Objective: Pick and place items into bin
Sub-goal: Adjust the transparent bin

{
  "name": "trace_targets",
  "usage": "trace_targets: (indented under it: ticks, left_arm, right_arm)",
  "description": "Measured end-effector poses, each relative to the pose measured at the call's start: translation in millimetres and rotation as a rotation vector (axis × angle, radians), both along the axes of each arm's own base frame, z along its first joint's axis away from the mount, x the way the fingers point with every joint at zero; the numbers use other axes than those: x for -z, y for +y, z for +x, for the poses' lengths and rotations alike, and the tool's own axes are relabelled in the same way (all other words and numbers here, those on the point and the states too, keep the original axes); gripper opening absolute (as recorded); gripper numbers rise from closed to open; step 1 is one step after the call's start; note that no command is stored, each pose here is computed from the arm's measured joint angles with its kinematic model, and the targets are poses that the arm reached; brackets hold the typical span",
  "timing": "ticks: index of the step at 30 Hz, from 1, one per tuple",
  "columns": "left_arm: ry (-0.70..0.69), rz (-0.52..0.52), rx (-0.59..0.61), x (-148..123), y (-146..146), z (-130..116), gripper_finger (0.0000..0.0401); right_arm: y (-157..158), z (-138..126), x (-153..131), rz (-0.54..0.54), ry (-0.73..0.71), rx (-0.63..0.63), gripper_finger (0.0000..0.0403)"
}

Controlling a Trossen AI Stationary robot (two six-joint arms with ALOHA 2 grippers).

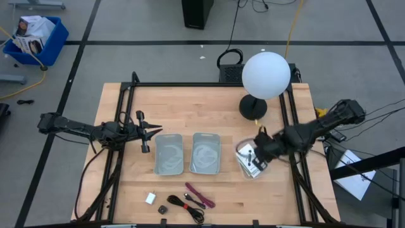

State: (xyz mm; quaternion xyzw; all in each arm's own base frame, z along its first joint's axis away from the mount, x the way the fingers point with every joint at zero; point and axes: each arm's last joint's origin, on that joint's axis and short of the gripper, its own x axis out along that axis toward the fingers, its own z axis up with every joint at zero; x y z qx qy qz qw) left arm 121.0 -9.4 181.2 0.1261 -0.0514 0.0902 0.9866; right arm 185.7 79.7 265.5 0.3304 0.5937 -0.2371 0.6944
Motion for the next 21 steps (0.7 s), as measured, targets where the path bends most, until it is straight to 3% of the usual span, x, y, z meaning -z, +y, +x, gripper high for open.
trace_targets:
  ticks: [5,12,21]
  left_arm:
    - [0.002,-0.002,0.000,0,0,0,0.0063]
    - [0.002,-0.002,0.000,0,0,0,0.0063]
    - [0.002,-0.010,0.001,0,0,0,0.0063]
  right_arm:
    - [33,-8,4,-0.054,-0.052,-0.061,0.0001]
    - [64,7,18,-0.083,-0.170,-0.169,0.0001]
    - [90,20,47,-0.041,-0.096,-0.265,0.0000]
